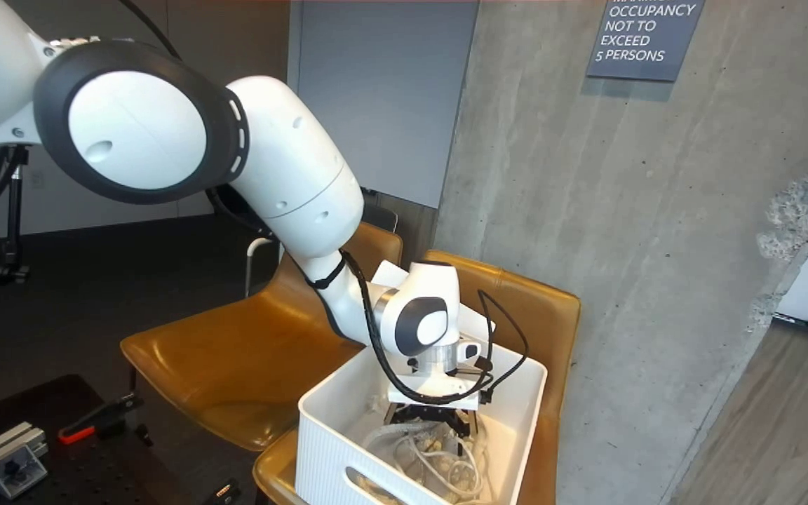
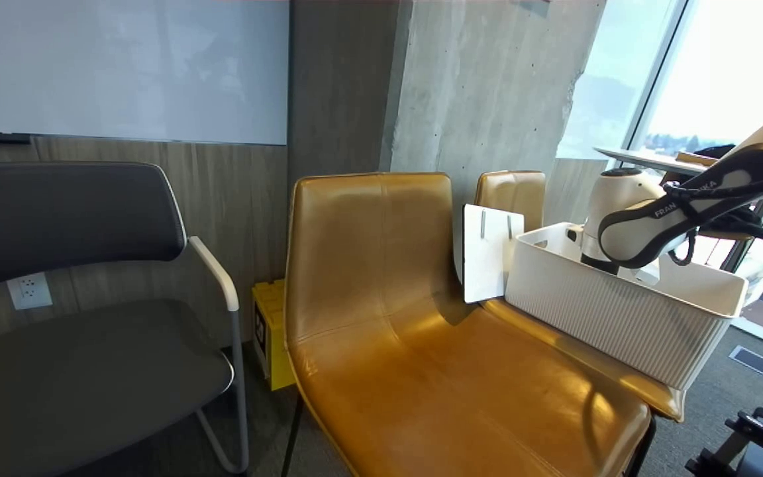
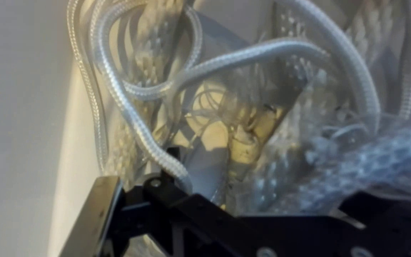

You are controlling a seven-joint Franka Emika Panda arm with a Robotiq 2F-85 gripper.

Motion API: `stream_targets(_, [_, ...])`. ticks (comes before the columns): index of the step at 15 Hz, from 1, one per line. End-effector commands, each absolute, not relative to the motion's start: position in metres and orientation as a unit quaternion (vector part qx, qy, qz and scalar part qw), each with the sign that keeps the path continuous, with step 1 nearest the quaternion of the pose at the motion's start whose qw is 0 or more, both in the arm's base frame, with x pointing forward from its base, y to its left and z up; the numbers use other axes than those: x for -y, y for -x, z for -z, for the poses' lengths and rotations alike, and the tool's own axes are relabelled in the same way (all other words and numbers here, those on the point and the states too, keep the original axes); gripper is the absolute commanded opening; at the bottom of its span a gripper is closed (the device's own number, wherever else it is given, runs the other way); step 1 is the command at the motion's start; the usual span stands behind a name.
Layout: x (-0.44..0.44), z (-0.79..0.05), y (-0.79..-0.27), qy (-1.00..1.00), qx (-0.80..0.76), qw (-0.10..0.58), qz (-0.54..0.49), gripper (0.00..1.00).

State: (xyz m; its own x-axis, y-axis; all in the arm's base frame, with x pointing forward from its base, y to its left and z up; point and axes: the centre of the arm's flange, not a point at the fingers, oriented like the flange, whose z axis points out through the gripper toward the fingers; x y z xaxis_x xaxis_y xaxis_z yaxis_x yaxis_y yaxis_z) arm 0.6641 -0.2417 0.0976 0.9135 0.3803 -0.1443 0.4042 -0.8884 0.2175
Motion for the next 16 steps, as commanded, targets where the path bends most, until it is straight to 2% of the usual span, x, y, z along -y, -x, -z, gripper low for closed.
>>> stream_targets(1, [0.244, -0.07, -0.664, -0.965, -0.213, 0.14, 0.067, 0.75])
stream_targets(3, [0.241, -0.066, -0.658, -0.964, -0.213, 0.14, 0.07, 0.68])
stream_targets(11, [0.235, -0.089, -0.639, -0.972, -0.186, 0.128, 0.068, 0.06])
stream_targets(12, [0.234, -0.094, -0.638, -0.973, -0.181, 0.128, 0.07, 0.01])
stream_targets(16, [0.222, -0.129, -0.635, -0.974, -0.168, 0.136, 0.061, 0.0])
